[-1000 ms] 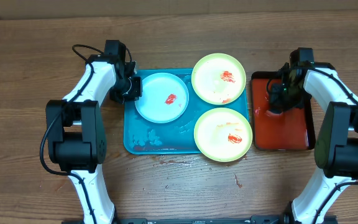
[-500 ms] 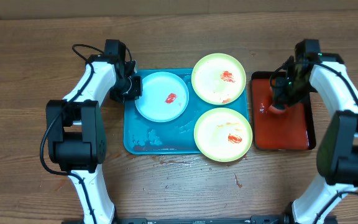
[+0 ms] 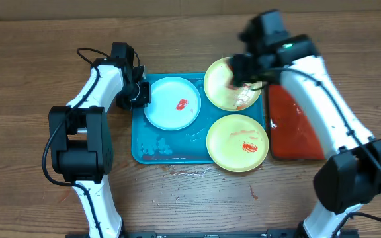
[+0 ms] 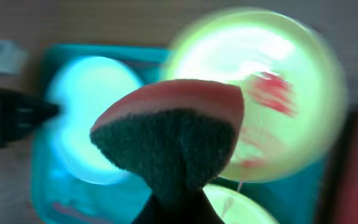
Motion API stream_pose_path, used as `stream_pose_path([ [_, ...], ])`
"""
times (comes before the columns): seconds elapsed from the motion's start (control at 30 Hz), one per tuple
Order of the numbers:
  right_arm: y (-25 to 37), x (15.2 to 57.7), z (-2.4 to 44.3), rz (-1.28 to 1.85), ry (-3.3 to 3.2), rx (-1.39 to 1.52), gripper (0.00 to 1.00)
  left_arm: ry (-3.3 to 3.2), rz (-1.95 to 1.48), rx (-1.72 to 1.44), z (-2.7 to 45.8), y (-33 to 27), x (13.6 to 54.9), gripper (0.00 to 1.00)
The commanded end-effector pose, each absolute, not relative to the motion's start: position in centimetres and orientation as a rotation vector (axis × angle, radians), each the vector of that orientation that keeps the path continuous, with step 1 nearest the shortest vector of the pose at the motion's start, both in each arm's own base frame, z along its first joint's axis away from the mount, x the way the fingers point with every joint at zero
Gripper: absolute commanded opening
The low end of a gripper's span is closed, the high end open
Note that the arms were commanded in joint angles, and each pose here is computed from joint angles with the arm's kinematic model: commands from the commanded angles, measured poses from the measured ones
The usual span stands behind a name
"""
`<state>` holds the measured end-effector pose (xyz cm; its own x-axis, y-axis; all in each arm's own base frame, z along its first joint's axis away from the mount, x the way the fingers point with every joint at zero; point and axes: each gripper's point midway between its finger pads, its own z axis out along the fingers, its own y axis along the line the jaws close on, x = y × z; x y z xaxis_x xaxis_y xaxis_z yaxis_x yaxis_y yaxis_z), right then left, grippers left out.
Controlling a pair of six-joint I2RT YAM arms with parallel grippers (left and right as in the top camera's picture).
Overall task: Clean dirty plates on tray and stack at the side
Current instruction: 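Carry the sponge with the right gripper over the white plate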
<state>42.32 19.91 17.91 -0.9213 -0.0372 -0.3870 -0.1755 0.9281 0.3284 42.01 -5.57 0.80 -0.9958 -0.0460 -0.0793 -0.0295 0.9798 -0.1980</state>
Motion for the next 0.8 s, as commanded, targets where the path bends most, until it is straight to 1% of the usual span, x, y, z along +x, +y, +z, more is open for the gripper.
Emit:
stream_pose_path([
  [0.0,23.9,42.3,19.0,0.603,2.659,-0.122,0.04,3.104,-0.333,-0.068,-0.9,-6.1,41.0,0.04],
  [0.07,26.0,42.4,17.8,0.626,2.663,-0.137,0.04,3.108,-0.345,-0.068,-0.9,-6.2,40.8,0.04],
  [0.23,30.8,41.7,11.7,0.668,2.756,-0.186,0.04,3.117,-0.344,-0.070,-0.9,-6.2,40.6,0.04],
  [0.37,32.8,41.2,7.4,0.663,2.817,-0.189,0.04,3.116,-0.344,-0.071,-0.9,-6.2,40.6,0.04],
  [0.47,34.4,40.8,5.1,0.688,2.835,-0.223,0.04,3.116,-0.344,-0.071,-0.9,-6.2,40.6,0.04],
  [0.63,36.7,40.1,2.7,0.727,2.834,-0.284,0.04,3.111,-0.344,-0.075,-0.9,-6.2,40.8,0.04],
  [0.77,37.7,40.0,2.5,0.688,2.802,-0.312,0.04,3.109,-0.345,-0.076,-0.9,-6.2,40.8,0.04],
])
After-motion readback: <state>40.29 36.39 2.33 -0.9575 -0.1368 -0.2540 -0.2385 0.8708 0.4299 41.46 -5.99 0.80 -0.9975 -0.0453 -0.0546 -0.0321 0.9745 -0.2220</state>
